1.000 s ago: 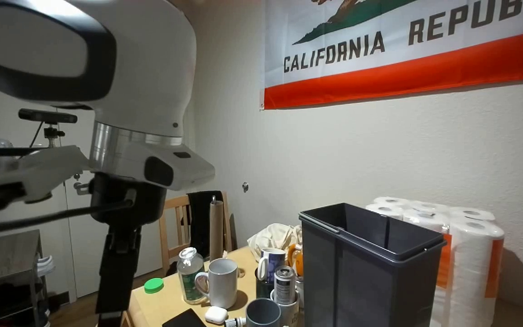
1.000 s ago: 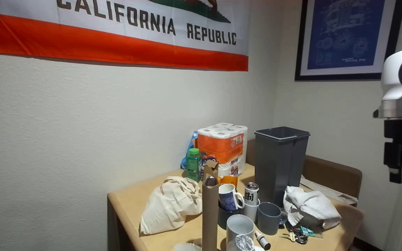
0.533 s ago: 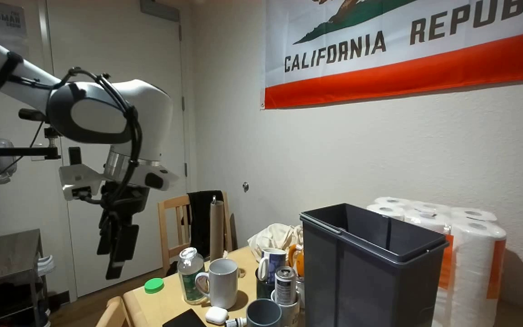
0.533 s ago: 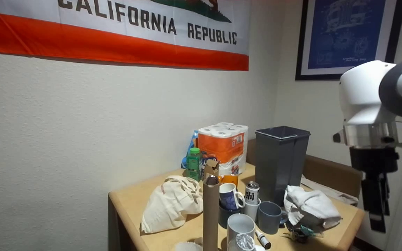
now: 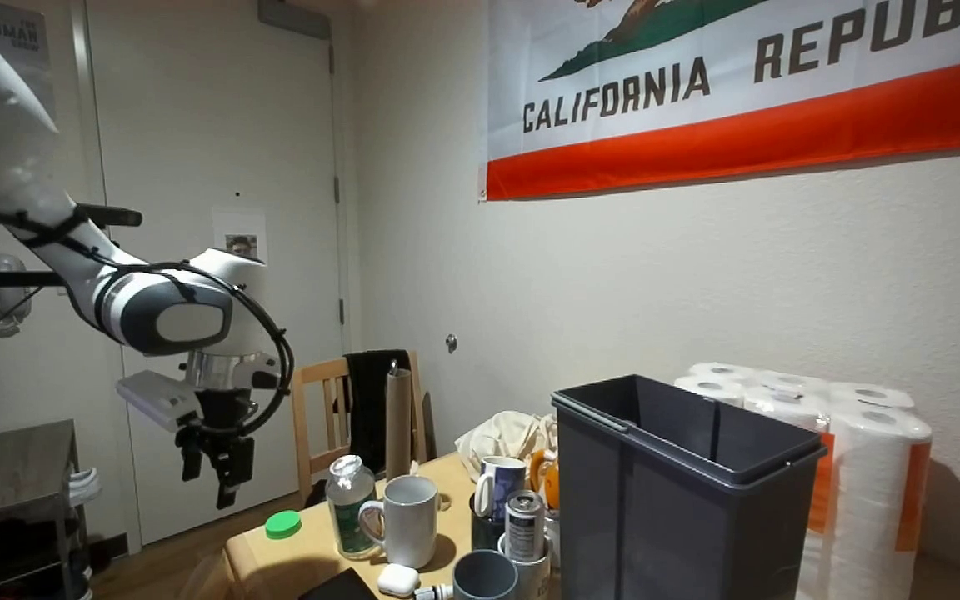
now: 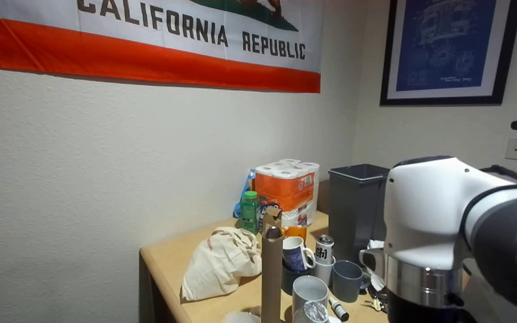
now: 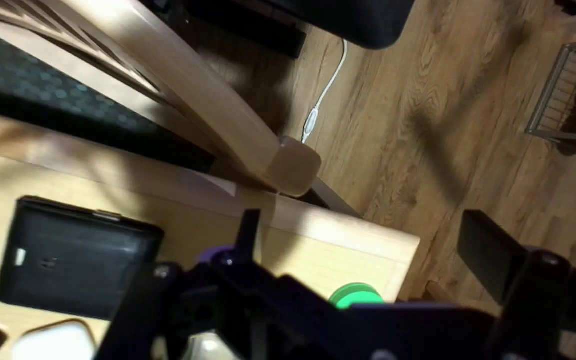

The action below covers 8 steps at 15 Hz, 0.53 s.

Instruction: Take the lid and put it on the bottle

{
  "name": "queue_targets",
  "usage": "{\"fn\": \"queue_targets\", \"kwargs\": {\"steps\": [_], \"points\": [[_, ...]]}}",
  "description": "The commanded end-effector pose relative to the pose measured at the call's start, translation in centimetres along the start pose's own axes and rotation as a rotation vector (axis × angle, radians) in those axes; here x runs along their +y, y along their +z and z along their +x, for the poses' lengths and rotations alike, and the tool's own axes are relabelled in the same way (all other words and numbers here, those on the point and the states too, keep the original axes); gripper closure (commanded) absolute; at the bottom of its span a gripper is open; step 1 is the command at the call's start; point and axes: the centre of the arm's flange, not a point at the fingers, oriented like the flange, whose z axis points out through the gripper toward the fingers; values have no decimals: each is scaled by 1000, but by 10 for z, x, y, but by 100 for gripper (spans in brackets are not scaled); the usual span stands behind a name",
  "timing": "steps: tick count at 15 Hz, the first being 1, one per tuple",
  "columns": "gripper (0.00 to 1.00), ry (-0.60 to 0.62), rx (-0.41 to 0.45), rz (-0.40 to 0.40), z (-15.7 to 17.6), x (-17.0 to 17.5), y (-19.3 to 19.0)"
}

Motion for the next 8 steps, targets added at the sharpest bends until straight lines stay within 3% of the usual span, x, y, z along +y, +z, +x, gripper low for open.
{"fn": "queue_targets", "kwargs": {"steps": [1,8], "points": [[0,-70,14,4,56,-18,55],[0,-117,72,38,107,-32,113]]}}
